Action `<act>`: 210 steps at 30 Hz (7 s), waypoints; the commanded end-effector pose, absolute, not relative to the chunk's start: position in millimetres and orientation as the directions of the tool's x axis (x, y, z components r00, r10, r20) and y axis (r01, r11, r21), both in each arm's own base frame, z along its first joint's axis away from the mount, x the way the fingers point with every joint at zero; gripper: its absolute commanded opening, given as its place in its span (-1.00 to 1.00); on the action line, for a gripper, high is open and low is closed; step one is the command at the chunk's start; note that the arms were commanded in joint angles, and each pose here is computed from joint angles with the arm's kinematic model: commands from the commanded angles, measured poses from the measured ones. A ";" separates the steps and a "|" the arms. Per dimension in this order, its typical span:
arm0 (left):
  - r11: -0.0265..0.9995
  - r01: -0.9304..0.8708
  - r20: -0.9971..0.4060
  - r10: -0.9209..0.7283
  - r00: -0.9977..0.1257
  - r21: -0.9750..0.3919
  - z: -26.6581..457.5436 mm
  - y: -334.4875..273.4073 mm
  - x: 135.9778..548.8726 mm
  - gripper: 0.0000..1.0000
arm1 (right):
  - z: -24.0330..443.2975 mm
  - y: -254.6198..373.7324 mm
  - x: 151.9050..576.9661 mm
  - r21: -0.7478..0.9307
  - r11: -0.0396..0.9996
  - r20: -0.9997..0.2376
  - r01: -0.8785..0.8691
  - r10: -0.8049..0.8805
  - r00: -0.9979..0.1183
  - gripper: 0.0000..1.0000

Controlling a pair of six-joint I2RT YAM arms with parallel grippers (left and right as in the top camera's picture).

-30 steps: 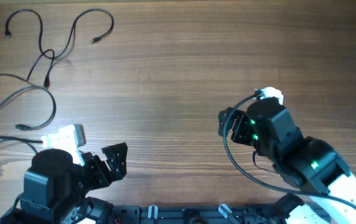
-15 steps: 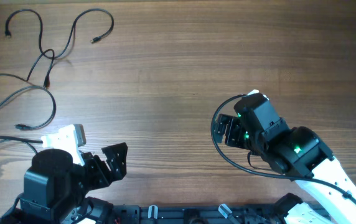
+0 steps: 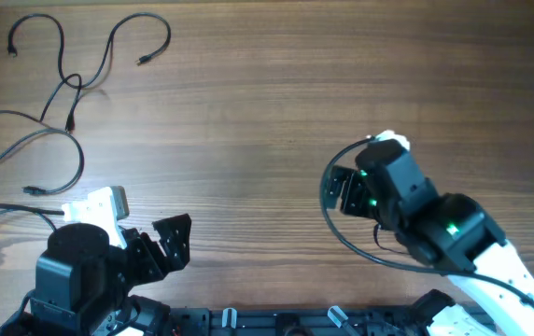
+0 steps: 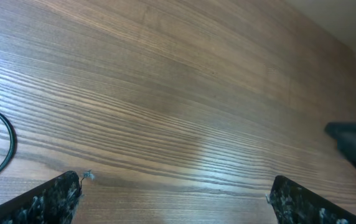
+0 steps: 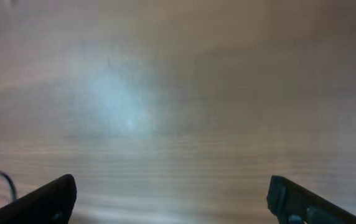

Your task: Untangle cables

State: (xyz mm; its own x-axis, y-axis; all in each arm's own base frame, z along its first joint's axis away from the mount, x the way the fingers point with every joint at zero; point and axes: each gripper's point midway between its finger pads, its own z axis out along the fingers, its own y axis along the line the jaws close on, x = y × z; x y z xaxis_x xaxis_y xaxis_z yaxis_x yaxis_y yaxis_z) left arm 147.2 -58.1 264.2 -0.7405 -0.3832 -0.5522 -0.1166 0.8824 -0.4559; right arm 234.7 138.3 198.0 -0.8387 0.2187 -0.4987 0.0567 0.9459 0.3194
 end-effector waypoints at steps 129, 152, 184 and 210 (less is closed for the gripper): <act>0.901 -0.008 -0.798 -0.387 -0.461 -0.433 232.7 -34.7 163.7 1.00 | 176.1 5.9 246.5 -0.051 0.997 -0.999 -0.052 -0.050 0.007 0.99; 0.897 0.177 -0.905 -0.364 -0.219 -0.404 192.0 -50.3 220.7 1.00 | 176.1 5.9 246.5 -0.051 0.997 -0.999 -0.052 -0.050 0.007 1.00; 0.979 0.024 -0.976 -0.202 -0.082 -0.204 156.3 -8.1 245.9 1.00 | 176.1 5.9 246.5 -0.050 0.997 -0.999 -0.052 -0.050 0.007 1.00; 0.999 0.007 -0.996 -0.034 -0.077 -0.034 155.9 -1.3 246.0 1.00 | 176.1 5.9 246.5 -0.051 0.997 -0.999 -0.052 -0.050 0.007 1.00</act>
